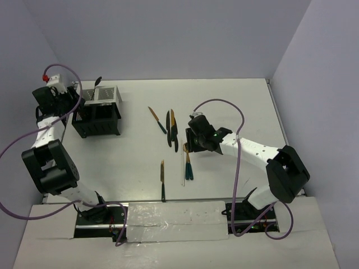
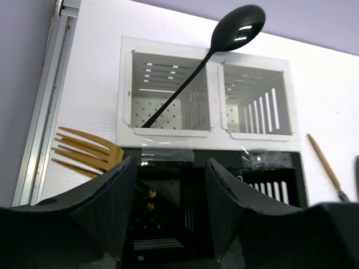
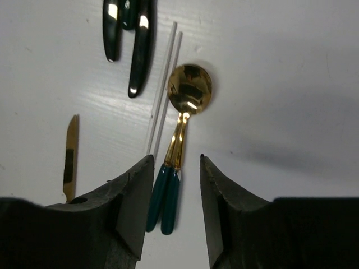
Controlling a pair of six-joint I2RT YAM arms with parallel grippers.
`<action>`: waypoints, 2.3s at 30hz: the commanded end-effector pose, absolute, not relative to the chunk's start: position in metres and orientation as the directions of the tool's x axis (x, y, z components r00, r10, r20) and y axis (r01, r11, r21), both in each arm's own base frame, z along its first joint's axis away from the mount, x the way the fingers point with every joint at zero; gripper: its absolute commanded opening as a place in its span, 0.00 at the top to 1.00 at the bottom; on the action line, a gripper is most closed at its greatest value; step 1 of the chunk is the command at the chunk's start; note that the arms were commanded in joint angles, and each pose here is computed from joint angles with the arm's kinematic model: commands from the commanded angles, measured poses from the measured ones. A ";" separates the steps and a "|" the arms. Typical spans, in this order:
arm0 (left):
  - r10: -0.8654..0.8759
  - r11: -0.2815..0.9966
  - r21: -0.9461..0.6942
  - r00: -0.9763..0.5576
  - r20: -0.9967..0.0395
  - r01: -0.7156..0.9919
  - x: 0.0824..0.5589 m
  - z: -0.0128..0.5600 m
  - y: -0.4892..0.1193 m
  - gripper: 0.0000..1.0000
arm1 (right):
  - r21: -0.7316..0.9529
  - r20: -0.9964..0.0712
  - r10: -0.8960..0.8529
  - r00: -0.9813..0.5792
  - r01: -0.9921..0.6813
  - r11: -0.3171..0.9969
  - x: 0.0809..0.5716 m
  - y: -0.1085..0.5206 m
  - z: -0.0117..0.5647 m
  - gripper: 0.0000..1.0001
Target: Sort the eating utensils into containers
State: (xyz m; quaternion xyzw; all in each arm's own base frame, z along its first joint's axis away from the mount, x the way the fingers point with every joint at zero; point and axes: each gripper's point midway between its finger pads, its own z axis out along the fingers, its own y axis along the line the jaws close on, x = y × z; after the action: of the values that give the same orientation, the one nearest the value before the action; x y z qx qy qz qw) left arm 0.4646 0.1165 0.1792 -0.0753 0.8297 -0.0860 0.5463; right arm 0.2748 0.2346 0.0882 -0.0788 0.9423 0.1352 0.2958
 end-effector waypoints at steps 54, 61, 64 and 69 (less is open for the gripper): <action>-0.174 0.984 -0.165 -0.505 -0.845 -0.064 0.385 0.265 0.064 0.38 | -0.115 -0.252 -0.069 -0.965 -0.041 0.993 0.212 0.173 -0.022 1.00; -0.188 0.981 -0.184 -0.501 -0.845 -0.058 0.388 0.266 0.061 0.38 | -0.081 -0.409 -0.046 -0.911 -0.014 0.997 0.248 0.168 0.019 1.00; -0.180 0.980 -0.196 -0.500 -0.847 -0.021 0.388 0.270 0.054 0.39 | -0.046 -0.545 -0.059 -0.836 -0.041 0.998 0.276 0.176 0.059 1.00; -0.164 0.947 -0.281 -0.518 -0.840 0.157 0.386 0.280 0.014 0.43 | 0.038 -0.752 -0.010 -0.659 -0.058 0.998 0.316 0.190 0.140 1.00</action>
State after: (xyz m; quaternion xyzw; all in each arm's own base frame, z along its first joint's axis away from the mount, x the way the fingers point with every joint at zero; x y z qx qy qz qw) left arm 0.3860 0.0450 0.2461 -0.0570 0.8755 -0.1074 0.4676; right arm 0.2718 0.1788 0.0622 -0.0323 0.9589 -0.0019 0.2820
